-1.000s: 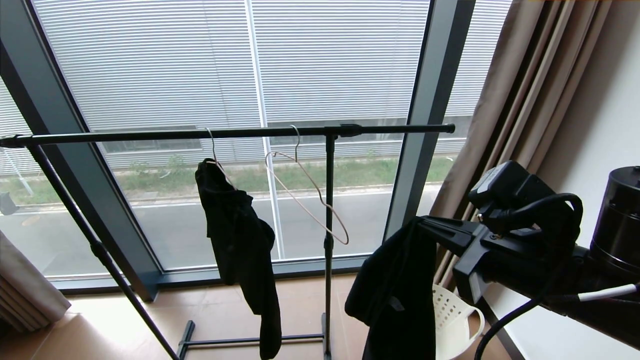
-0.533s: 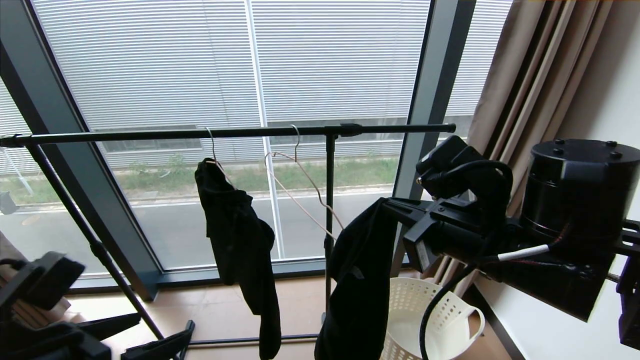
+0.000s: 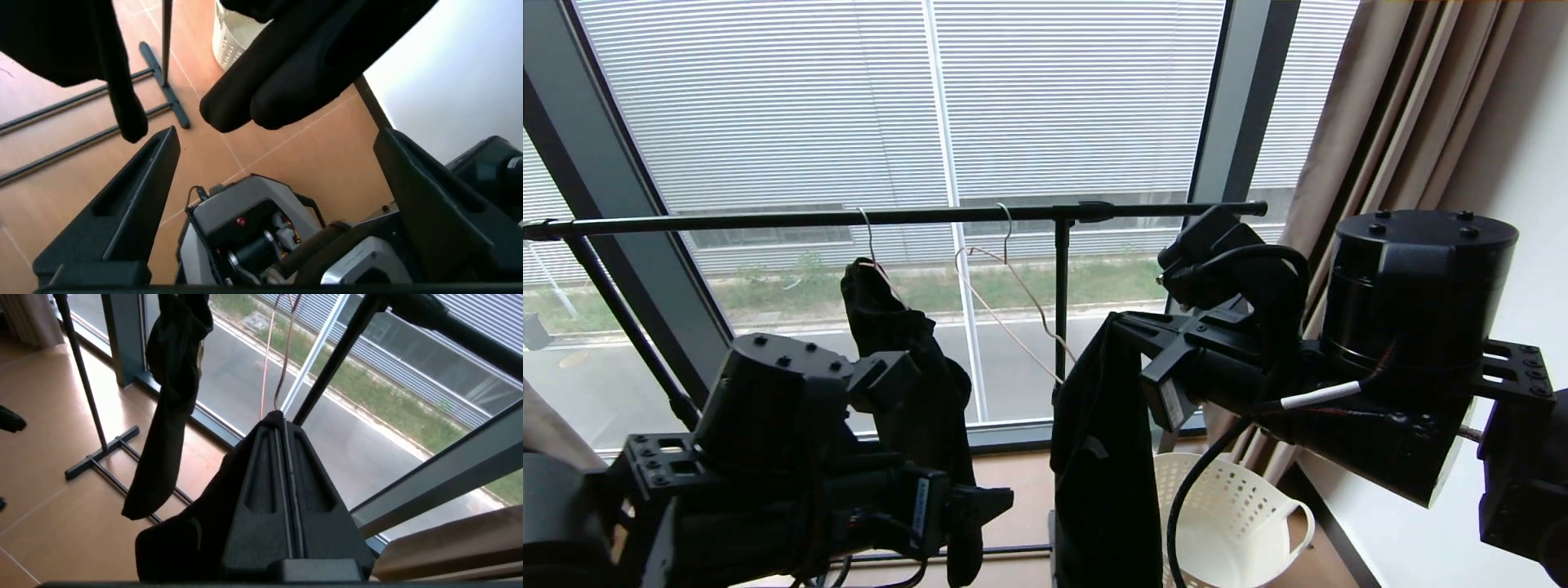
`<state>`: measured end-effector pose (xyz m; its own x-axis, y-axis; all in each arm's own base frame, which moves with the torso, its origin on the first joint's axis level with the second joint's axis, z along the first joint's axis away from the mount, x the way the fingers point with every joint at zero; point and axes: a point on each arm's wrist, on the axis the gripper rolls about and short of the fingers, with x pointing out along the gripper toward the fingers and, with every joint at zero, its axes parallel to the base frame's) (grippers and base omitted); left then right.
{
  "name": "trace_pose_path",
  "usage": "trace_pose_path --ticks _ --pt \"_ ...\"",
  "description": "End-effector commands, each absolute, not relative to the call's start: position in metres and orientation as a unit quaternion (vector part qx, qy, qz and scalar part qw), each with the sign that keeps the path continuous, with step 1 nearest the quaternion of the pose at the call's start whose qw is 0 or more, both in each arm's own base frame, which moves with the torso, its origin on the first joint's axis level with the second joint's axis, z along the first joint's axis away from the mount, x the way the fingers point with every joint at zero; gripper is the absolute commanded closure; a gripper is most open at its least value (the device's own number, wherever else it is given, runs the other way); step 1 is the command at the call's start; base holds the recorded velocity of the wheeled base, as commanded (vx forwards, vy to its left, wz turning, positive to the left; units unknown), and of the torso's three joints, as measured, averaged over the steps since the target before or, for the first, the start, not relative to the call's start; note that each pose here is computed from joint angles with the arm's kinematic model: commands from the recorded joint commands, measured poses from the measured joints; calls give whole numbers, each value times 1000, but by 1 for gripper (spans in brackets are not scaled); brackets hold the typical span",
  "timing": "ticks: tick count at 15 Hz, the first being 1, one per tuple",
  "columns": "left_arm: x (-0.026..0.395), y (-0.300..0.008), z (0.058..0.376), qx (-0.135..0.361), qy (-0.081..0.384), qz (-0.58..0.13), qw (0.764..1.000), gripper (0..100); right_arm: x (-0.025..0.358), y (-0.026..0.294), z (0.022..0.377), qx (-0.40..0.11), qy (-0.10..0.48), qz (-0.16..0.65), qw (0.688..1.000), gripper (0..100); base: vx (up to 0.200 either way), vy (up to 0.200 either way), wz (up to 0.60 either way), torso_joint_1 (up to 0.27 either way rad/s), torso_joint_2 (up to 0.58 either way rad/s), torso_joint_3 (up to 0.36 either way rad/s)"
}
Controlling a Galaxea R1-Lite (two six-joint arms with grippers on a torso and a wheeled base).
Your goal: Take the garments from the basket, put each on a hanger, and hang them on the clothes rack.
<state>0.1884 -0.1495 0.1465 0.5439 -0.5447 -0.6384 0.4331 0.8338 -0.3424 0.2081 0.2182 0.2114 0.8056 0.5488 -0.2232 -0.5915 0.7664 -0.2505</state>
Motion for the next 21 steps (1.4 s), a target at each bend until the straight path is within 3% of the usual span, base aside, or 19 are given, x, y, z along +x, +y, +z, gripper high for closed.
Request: trace_pose_path --ticks 1,4,10,16,21 --pt "207 -177 131 -73 418 -276 862 0 207 222 213 -155 65 308 936 100 0 0 0 0 0 0" --pt "214 -194 125 -67 426 -284 857 0 205 224 214 -158 64 298 939 100 0 0 0 0 0 0" --pt "242 -215 101 -79 414 -244 874 0 202 225 215 -157 62 302 938 100 0 0 0 0 0 0" --pt "246 -219 92 -80 420 -219 877 0 202 225 217 -152 59 278 947 100 0 0 0 0 0 0" --pt "243 -223 81 -70 435 -214 872 0 203 225 226 -117 56 245 961 100 0 0 0 0 0 0"
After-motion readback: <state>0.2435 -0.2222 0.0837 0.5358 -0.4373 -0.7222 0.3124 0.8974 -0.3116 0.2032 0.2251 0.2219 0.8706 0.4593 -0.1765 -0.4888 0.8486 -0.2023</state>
